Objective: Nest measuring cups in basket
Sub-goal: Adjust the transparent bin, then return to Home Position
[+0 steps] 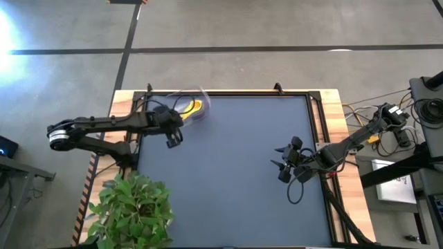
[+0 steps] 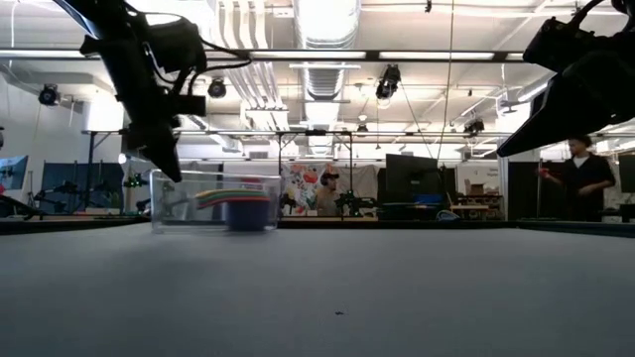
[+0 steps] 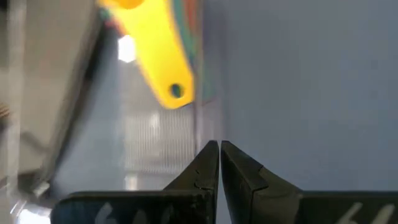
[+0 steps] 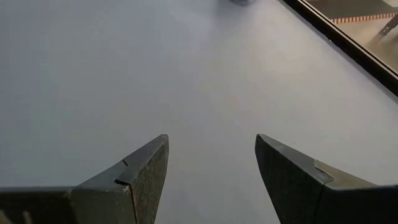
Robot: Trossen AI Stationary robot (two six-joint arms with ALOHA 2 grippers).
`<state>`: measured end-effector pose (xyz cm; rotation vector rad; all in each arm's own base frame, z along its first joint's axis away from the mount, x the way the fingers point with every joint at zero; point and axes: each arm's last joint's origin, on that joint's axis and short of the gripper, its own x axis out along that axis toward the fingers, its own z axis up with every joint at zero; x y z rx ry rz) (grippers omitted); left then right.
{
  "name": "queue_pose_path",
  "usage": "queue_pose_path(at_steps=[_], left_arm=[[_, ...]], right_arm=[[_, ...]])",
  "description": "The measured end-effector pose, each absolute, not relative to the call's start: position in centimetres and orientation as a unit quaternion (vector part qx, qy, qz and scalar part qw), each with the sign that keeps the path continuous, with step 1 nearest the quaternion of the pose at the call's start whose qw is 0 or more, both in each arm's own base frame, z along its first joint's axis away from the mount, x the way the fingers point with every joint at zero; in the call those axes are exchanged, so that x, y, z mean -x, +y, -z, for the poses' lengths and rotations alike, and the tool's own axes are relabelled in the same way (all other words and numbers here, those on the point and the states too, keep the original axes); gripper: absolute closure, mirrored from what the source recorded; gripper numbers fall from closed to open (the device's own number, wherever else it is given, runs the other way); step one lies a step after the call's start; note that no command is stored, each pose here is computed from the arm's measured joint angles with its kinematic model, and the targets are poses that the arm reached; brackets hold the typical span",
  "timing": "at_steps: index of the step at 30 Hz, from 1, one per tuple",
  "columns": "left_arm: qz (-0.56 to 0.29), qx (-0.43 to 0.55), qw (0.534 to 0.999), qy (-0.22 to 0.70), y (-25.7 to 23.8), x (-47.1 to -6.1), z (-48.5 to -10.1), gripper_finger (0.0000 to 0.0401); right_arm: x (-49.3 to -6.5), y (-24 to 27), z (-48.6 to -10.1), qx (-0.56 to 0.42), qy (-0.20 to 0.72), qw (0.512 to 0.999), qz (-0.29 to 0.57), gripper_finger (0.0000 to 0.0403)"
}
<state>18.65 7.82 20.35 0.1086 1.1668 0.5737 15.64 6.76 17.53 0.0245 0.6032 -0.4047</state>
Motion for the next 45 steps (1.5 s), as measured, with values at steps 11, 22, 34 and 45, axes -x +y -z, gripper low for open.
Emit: queue_pose_path(at_steps=[11, 22, 34, 45], left_arm=[[-0.396, -0.042, 0.74, 0.541, 9.5, -17.4, -20.5, 0.0401], [-0.412, 0.004, 0.732, 0.542, 10.2, -16.7, -20.4, 0.0401], [-0.298, 0.048, 0.838, 0.454, 6.0, -17.3, -22.8, 0.0401], [-0.234, 0.042, 0.921, 0.31, 2.7, -15.4, -26.8, 0.0401]], right_arm=[[-15.7, 6.8, -17.6, -0.015, 0.294, 0.935, 0.196, 0.0172], [-15.7, 6.8, -17.6, -0.015, 0.294, 0.936, 0.196, 0.0172], [-16.2, 7.0, -18.2, 0.022, 0.268, 0.946, 0.181, 0.0172], [-17.4, 7.7, -21.0, 0.084, 0.164, 0.974, 0.132, 0.0172]])
